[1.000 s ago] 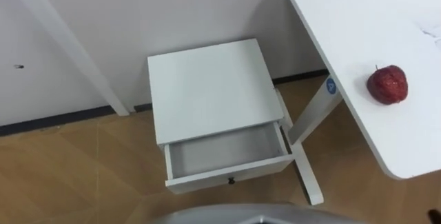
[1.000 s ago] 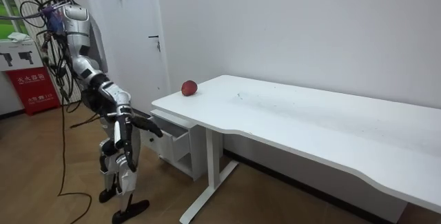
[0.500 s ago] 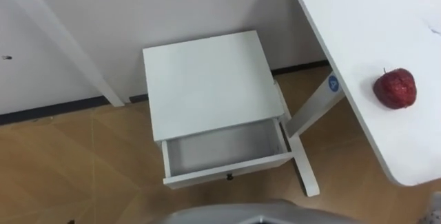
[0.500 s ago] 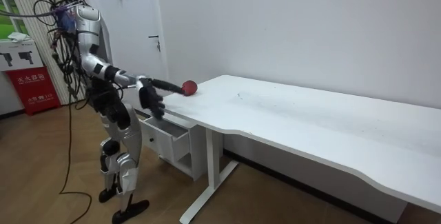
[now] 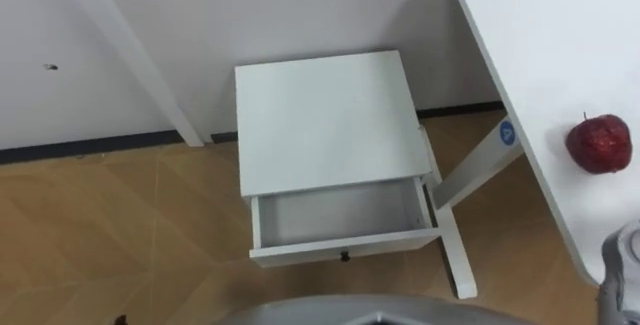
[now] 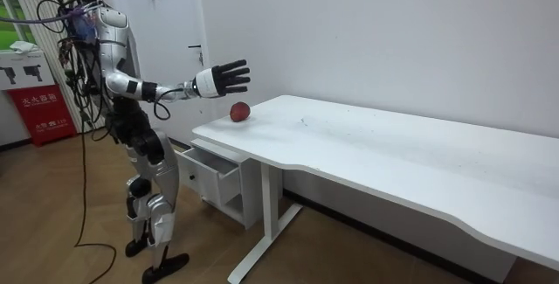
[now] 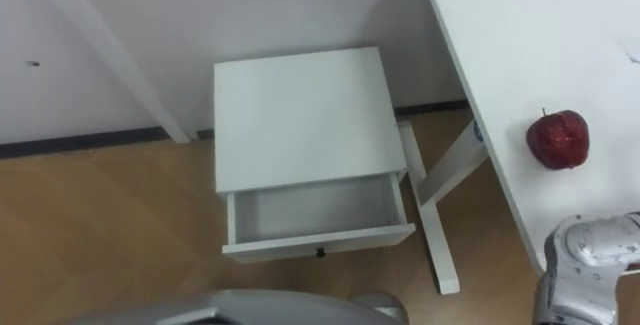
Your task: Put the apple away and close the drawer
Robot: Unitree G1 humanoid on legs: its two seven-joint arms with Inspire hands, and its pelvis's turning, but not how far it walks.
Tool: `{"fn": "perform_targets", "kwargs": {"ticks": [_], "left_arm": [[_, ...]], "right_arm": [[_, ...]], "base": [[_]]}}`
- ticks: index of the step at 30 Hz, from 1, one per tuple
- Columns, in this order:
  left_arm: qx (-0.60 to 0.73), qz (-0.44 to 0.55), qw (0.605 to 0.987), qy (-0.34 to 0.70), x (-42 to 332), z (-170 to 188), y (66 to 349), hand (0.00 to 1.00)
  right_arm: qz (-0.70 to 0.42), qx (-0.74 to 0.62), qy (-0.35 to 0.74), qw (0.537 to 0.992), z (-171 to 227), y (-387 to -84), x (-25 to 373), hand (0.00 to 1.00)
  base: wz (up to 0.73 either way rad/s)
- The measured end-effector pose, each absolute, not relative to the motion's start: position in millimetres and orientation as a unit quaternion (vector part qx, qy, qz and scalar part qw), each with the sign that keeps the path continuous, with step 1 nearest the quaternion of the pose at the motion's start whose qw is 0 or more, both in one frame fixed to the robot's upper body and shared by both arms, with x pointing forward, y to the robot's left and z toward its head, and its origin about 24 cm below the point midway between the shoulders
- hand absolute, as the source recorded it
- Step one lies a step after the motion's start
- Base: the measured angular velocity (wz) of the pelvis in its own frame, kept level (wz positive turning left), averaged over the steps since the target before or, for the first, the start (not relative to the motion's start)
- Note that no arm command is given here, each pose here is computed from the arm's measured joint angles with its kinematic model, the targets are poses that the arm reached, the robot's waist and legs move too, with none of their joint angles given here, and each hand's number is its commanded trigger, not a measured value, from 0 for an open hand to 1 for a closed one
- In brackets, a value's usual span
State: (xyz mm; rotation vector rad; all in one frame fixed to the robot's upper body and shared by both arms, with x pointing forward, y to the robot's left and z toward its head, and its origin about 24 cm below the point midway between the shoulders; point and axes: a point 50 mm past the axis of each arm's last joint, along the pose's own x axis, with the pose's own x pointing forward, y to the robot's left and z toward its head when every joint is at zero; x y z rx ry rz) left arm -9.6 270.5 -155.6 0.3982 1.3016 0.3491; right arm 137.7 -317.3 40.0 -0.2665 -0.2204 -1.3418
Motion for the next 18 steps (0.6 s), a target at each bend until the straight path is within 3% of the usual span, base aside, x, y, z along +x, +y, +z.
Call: {"fn": "perform_targets", "kwargs": {"ticks": [18], "left_arm": [[0.182,0.135,0.765,0.603,-8.7,-157.9,263.8,0.00]], "right_arm": [[-0.442,-0.164,0.000,0.882,-0.1,-285.3,149.1,0.00]], "base": [[-0.03]]}}
